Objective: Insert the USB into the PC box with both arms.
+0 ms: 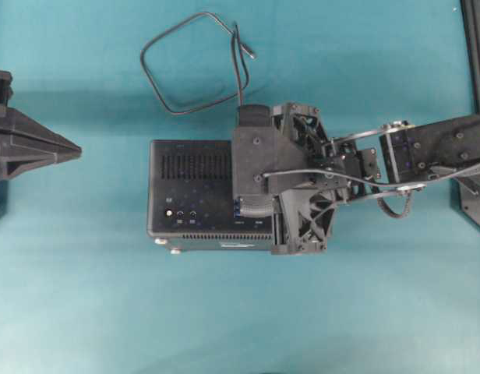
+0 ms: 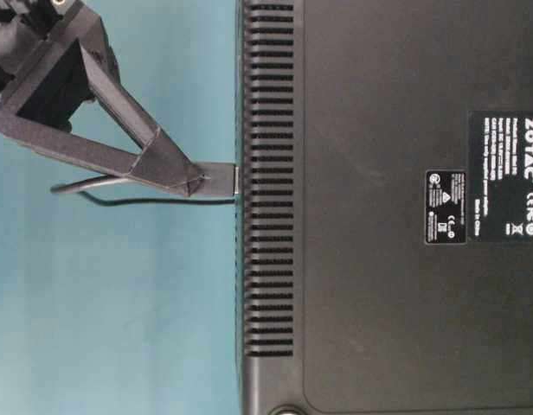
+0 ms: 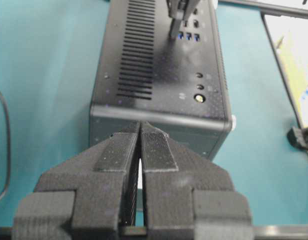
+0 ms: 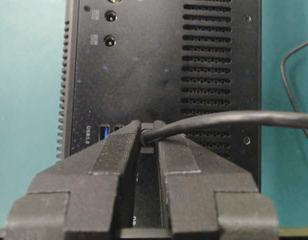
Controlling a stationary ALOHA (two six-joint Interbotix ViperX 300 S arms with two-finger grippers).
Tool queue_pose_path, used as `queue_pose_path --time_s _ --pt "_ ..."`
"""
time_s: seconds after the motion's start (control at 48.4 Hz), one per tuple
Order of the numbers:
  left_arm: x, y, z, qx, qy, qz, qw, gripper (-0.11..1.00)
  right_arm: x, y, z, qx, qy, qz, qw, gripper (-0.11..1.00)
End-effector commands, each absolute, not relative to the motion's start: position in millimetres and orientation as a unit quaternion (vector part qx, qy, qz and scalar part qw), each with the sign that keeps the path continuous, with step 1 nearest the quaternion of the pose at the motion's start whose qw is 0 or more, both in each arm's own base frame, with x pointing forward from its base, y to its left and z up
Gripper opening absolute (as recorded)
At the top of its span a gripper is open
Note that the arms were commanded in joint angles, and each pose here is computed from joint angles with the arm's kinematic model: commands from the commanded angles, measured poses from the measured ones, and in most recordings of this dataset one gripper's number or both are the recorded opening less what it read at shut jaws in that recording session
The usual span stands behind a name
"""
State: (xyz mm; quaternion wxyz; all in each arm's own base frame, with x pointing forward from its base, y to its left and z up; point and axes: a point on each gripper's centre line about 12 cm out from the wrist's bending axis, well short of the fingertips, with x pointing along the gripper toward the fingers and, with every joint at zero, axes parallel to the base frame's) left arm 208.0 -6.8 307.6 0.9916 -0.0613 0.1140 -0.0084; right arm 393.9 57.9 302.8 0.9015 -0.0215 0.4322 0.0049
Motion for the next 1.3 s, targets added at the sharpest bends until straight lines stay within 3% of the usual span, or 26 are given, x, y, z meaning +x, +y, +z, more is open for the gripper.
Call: queue_pose_path --time_s 0.0,0.103,0.414,0.703,1.282 --pt "209.6 -7.1 316.5 -0.061 0.100 -0.010 0.993 0.00 395.4 62.9 317.9 -0.013 0.409 0.012 0.912 0.16" --pt "209.6 -7.1 316.5 -0.061 0.100 -0.010 0.993 0.00 394.4 60.9 321.1 -0.011 0.405 0.011 0.914 0.24" --pt "209.7 -6.8 316.5 -0.061 0.100 -0.009 0.993 0.00 388.2 54.4 331.6 -0.006 0.398 0.003 0.917 0.69" --pt "209.4 -7.1 316.8 -0.060 0.100 -0.010 0.993 0.00 369.2 44.9 336.5 -0.007 0.422 -0.012 0.907 0.69" --pt "208.8 -15.1 336.0 -0.027 0.075 -0.033 0.996 0.00 351.6 39.4 345.8 -0.002 0.407 -0.014 0.913 0.70"
